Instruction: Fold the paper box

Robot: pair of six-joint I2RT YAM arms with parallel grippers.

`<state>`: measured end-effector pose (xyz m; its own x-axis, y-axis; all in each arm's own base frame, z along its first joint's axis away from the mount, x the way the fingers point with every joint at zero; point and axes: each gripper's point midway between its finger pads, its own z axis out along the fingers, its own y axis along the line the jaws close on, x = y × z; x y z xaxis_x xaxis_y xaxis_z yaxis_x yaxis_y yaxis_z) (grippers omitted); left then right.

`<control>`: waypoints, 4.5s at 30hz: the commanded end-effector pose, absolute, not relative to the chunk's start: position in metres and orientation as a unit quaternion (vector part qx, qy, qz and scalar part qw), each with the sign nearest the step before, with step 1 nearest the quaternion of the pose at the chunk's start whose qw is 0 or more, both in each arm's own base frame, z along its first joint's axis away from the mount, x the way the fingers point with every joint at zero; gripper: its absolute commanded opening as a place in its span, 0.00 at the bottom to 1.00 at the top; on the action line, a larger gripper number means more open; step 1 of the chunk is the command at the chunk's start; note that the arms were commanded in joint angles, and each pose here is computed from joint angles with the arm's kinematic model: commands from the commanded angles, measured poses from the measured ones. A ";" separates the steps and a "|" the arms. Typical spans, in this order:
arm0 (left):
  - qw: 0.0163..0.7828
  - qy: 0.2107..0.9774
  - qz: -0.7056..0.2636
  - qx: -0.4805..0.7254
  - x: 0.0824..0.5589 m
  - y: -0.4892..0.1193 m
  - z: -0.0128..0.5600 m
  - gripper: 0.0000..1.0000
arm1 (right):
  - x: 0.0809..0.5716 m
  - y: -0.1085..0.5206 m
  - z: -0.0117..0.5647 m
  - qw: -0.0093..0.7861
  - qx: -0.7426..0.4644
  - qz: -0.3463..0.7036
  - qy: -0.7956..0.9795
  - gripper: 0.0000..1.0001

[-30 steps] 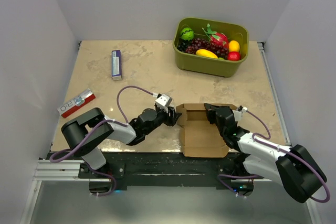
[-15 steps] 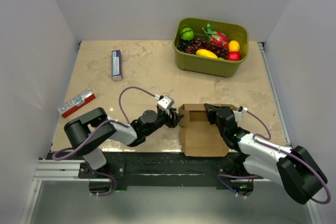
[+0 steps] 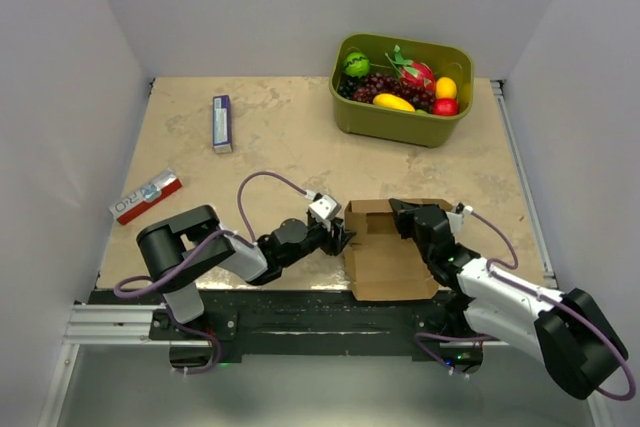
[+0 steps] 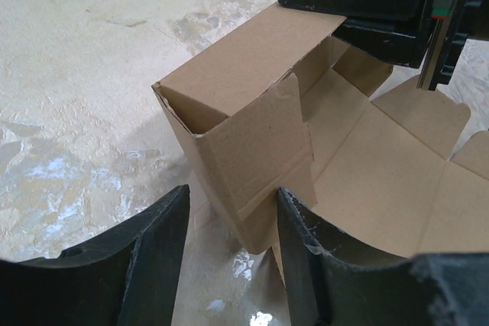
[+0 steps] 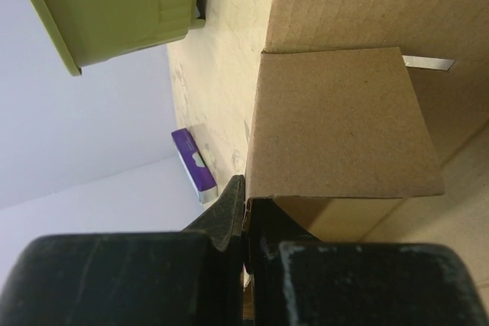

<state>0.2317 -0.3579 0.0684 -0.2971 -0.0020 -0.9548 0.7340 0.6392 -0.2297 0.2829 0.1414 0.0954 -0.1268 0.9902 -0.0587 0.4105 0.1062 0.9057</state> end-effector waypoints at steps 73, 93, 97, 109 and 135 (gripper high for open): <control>0.564 0.692 -0.349 0.285 0.238 -0.390 0.078 0.54 | 0.256 0.116 0.062 0.497 0.383 0.332 0.705 0.00; 0.562 0.746 -0.253 0.252 0.259 -0.392 0.048 0.52 | 0.251 0.116 0.051 0.450 0.429 0.320 0.715 0.00; 0.557 0.750 -0.231 0.272 0.257 -0.393 0.038 0.52 | 0.259 0.124 0.068 0.445 0.433 0.335 0.708 0.00; 0.571 0.759 -0.203 0.236 0.268 -0.383 0.041 0.41 | 0.255 0.124 0.061 0.431 0.442 0.328 0.715 0.00; 0.459 0.813 -0.226 0.279 0.255 -0.350 0.044 0.00 | 0.246 0.123 0.155 0.510 0.284 0.304 0.753 0.82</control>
